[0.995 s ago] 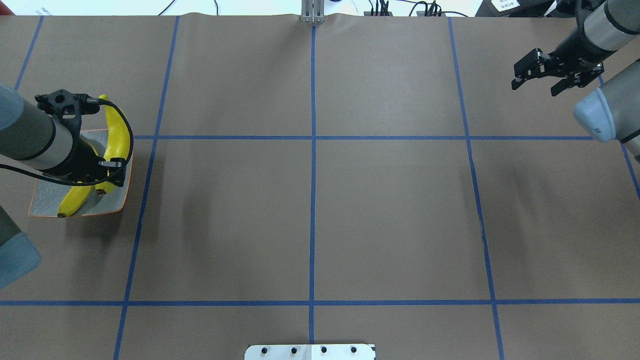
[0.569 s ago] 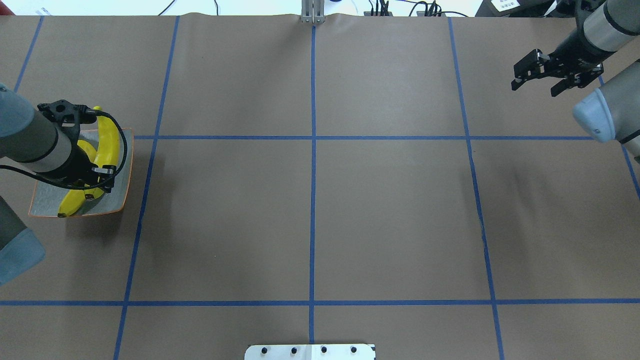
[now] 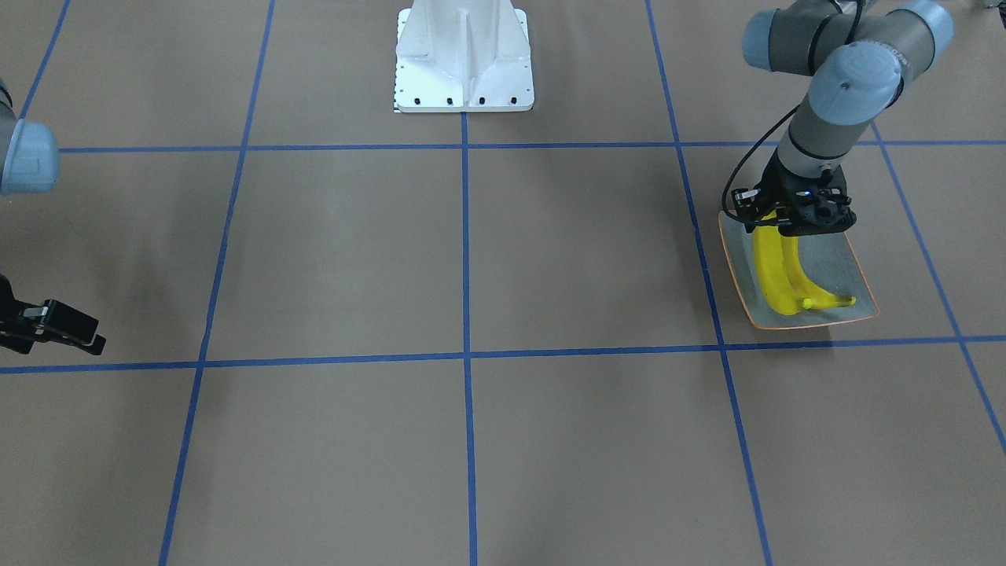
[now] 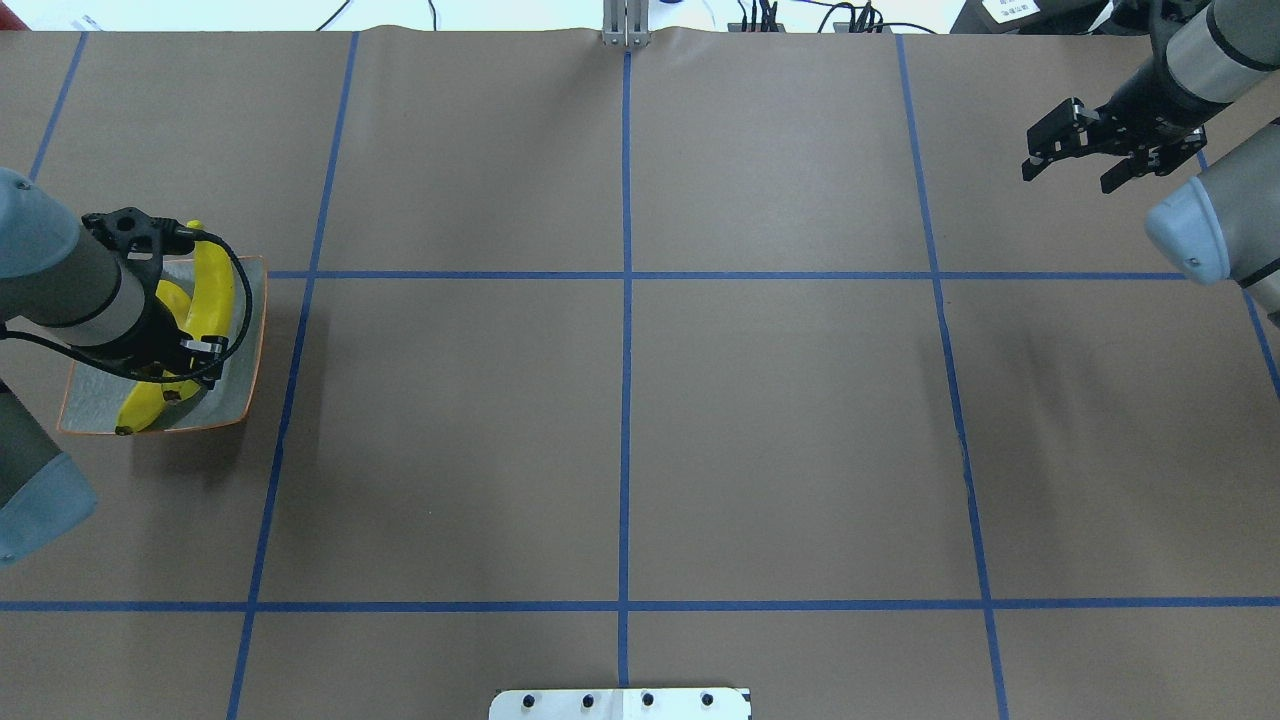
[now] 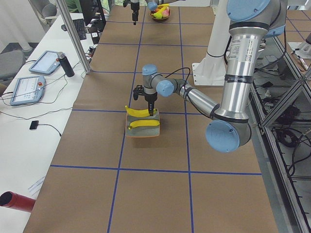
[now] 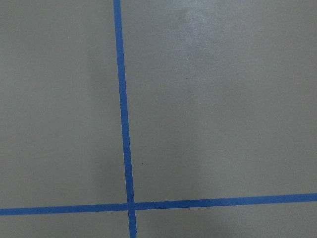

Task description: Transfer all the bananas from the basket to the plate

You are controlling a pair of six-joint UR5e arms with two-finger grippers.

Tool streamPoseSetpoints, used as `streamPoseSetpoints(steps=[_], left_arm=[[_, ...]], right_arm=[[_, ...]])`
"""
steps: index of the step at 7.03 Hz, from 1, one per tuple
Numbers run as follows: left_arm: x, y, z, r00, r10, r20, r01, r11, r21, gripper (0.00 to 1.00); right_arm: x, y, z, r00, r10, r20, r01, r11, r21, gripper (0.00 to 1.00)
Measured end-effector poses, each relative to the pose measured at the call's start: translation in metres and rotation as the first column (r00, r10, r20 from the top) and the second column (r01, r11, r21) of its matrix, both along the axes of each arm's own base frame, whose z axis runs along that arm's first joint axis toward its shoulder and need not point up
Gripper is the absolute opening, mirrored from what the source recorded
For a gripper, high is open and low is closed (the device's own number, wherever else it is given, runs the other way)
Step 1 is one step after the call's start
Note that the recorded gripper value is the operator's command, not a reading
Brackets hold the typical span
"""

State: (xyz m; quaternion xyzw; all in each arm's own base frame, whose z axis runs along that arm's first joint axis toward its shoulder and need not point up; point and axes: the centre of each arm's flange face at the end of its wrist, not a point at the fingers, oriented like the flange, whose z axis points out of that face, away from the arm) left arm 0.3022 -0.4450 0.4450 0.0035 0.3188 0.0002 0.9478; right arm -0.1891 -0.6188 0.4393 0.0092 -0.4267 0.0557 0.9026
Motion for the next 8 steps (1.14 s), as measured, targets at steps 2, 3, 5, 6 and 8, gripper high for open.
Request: streamPoseSetpoints(steps=[2,3,5,6,8], left_arm=[[-0.002,-0.002,0.004,1.000,-0.001,0.018,0.000,0.999,0.036,1.00],[-0.003,-0.003,0.003,1.000,0.008,0.020,-0.009,0.999,0.051,1.00],[-0.008,-0.009,-0.007,1.000,0.011,0.008,-0.011,0.997,0.079,1.00],[-0.013,-0.020,-0.019,1.000,0.004,-0.005,-0.003,0.995,0.095,1.00],[-0.006,-0.049,-0.075,1.000,-0.010,-0.001,0.010,0.996,0.090,1.00]], right_arm=[[0.000,0.000,-0.001,1.000,-0.001,0.002,0.001,1.000,0.001,1.00],[0.000,0.000,-0.001,1.000,-0.001,0.002,0.001,1.000,0.001,1.00],[0.002,-0.001,0.000,1.000,-0.004,0.001,0.004,1.000,0.008,1.00],[0.011,-0.002,0.008,1.000,-0.015,-0.010,0.016,1.000,0.023,1.00],[0.060,-0.006,0.067,0.995,-0.072,-0.075,0.078,0.994,0.078,1.00]])
